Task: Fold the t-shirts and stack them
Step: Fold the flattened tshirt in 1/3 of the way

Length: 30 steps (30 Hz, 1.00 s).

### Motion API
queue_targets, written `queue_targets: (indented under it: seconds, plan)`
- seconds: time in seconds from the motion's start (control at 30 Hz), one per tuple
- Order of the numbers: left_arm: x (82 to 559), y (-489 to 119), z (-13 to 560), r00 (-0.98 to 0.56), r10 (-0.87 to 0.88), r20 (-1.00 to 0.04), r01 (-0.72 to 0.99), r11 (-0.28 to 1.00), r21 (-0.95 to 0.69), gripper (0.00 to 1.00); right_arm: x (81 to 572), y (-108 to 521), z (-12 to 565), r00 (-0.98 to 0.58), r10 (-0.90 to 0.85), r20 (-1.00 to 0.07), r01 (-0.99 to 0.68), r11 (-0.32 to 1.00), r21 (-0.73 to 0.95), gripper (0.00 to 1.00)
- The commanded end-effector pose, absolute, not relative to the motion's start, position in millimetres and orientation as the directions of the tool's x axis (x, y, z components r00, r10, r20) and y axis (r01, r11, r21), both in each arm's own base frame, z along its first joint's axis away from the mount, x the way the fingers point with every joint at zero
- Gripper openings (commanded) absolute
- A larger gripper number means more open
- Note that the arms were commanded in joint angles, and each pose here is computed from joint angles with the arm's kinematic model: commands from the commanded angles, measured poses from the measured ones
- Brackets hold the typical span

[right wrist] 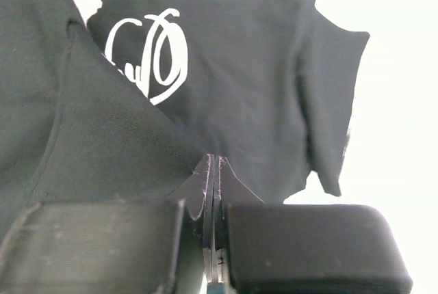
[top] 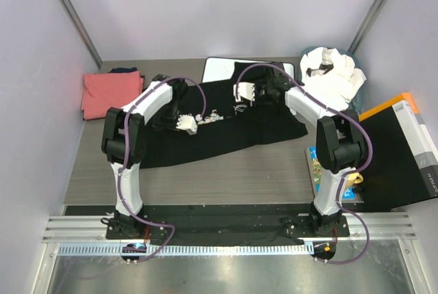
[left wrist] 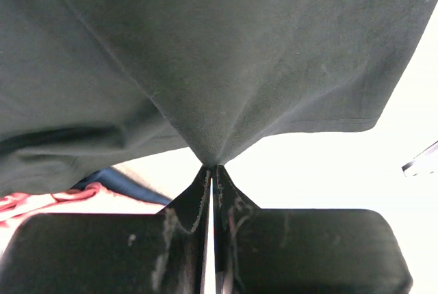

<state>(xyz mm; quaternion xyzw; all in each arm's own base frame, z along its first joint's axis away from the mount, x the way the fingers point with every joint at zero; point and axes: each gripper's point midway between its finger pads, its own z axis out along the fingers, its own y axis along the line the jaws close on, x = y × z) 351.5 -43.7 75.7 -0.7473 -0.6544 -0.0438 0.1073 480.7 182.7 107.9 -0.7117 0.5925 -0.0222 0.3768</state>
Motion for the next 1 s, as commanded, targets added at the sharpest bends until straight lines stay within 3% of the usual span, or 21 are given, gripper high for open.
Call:
queue_targets:
  seconds: [0.0,0.4,0.53,0.63,0.67,0.73,0.87,0.93,0.97]
  plan:
    - [340,-35,106,0.155,0.956,0.25,0.985,-0.129,-0.119,0.0,479,179,159,0.341,-0.857,-0.386,-0.758,-0.008,-0.652,0.01]
    - [375,-27,96,0.127,0.932,0.34,0.99,-0.141,0.016,0.0,471,166,149,0.3,-0.881,-0.366,-0.764,0.008,-0.645,0.01]
    - [388,-25,88,0.098,0.925,0.368,0.988,-0.135,0.075,0.06,475,165,142,0.277,-0.889,-0.365,-0.764,0.027,-0.645,0.05]
    - [400,-21,83,0.067,0.912,0.404,0.983,-0.13,0.131,0.06,483,160,140,0.246,-0.907,-0.341,-0.73,0.058,-0.681,0.18]
    - [400,-20,81,0.062,0.909,0.412,0.984,-0.126,0.129,0.06,490,160,146,0.246,-0.909,-0.337,-0.696,0.076,-0.714,0.35]
    - [400,-18,81,0.043,0.904,0.425,0.985,-0.111,0.135,0.1,493,153,142,0.214,-0.921,-0.325,-0.675,0.101,-0.731,0.47]
    - [397,-13,86,0.03,0.894,0.447,0.985,-0.103,0.141,0.0,493,142,142,0.158,-0.937,-0.311,-0.652,0.137,-0.745,0.55]
    - [398,-15,96,0.016,0.902,0.431,0.983,-0.094,0.159,0.0,488,133,145,0.12,-0.939,-0.321,-0.644,0.173,-0.745,0.58]
    - [397,-17,99,0.012,0.909,0.417,0.983,-0.087,0.161,0.0,486,128,145,0.101,-0.942,-0.32,-0.644,0.184,-0.743,0.64]
